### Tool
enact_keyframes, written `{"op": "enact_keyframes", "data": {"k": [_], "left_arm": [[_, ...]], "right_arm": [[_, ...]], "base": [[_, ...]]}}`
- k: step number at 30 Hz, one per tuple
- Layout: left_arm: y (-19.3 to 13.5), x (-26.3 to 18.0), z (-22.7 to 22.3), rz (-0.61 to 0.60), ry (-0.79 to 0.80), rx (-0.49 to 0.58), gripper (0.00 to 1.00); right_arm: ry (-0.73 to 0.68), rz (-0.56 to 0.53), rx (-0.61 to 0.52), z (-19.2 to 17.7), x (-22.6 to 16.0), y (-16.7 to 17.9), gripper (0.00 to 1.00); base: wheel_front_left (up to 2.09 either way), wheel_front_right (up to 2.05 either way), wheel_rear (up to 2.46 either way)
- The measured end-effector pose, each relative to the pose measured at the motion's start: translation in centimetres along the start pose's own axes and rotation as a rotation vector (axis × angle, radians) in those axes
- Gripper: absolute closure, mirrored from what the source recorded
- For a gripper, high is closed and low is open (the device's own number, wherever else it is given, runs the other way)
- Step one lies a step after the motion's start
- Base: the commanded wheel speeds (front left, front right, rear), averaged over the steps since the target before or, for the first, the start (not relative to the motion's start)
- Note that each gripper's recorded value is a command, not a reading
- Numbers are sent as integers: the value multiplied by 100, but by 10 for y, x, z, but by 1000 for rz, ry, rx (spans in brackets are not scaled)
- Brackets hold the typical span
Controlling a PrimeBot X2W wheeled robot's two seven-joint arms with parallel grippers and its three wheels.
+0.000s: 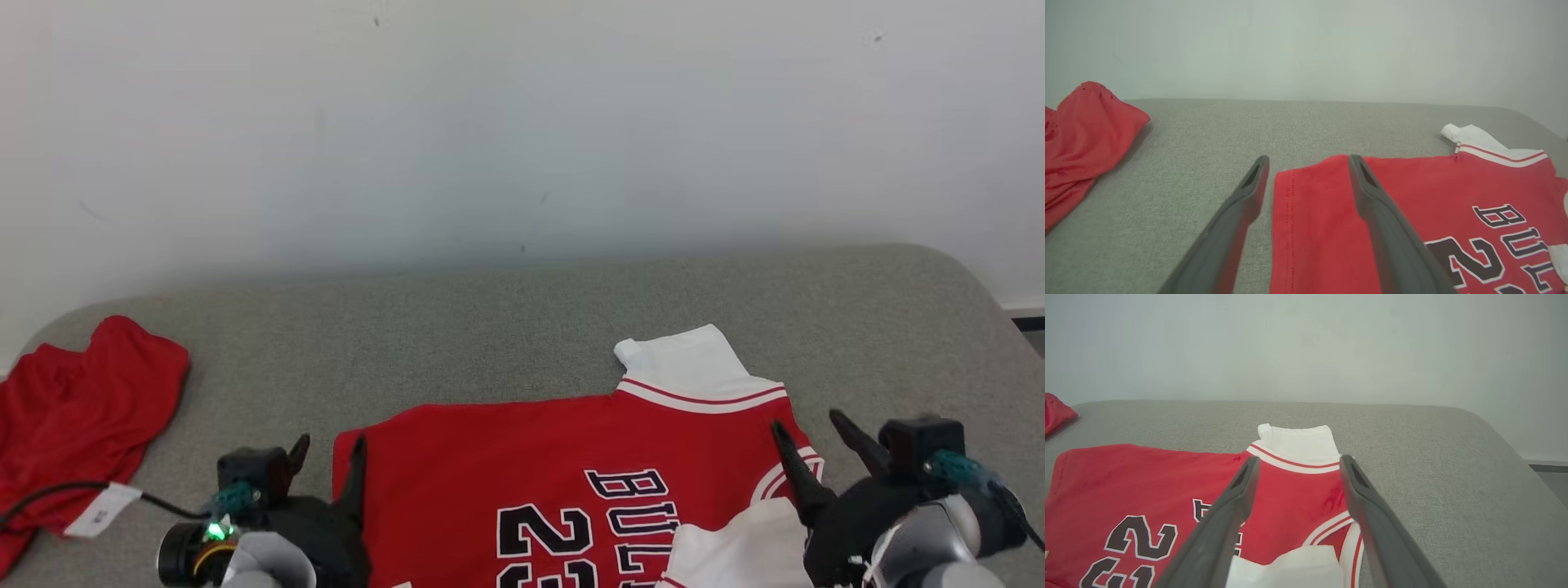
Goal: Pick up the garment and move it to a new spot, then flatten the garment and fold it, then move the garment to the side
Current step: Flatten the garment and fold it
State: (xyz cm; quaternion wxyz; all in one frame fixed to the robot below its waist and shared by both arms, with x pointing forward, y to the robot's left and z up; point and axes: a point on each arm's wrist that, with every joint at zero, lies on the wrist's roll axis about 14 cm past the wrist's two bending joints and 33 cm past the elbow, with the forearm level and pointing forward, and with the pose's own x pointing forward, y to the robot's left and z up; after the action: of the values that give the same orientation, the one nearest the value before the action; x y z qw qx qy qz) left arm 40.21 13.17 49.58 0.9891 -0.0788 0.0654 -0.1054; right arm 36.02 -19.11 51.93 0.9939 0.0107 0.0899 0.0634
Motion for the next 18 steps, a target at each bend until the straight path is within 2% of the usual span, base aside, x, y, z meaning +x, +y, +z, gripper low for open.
{"op": "enact_keyframes", "data": {"k": [5, 10, 15, 18], "left_arm": [[8, 35, -1, 25, 106, 46, 0], [18, 71, 2, 45, 204, 136, 0], [24, 81, -50, 48, 415, 145, 0], [23, 83, -72, 45, 486, 127, 0]], "right_arm": [[14, 44, -54, 16, 26, 9, 0], [7, 91, -90, 29, 51, 20, 0], [39, 73, -86, 18, 67, 10, 0], [69, 39, -75, 5, 69, -4, 0]], "base": [[0, 0, 0], [0, 0, 0], [0, 0, 0], [0, 0, 0]]}}
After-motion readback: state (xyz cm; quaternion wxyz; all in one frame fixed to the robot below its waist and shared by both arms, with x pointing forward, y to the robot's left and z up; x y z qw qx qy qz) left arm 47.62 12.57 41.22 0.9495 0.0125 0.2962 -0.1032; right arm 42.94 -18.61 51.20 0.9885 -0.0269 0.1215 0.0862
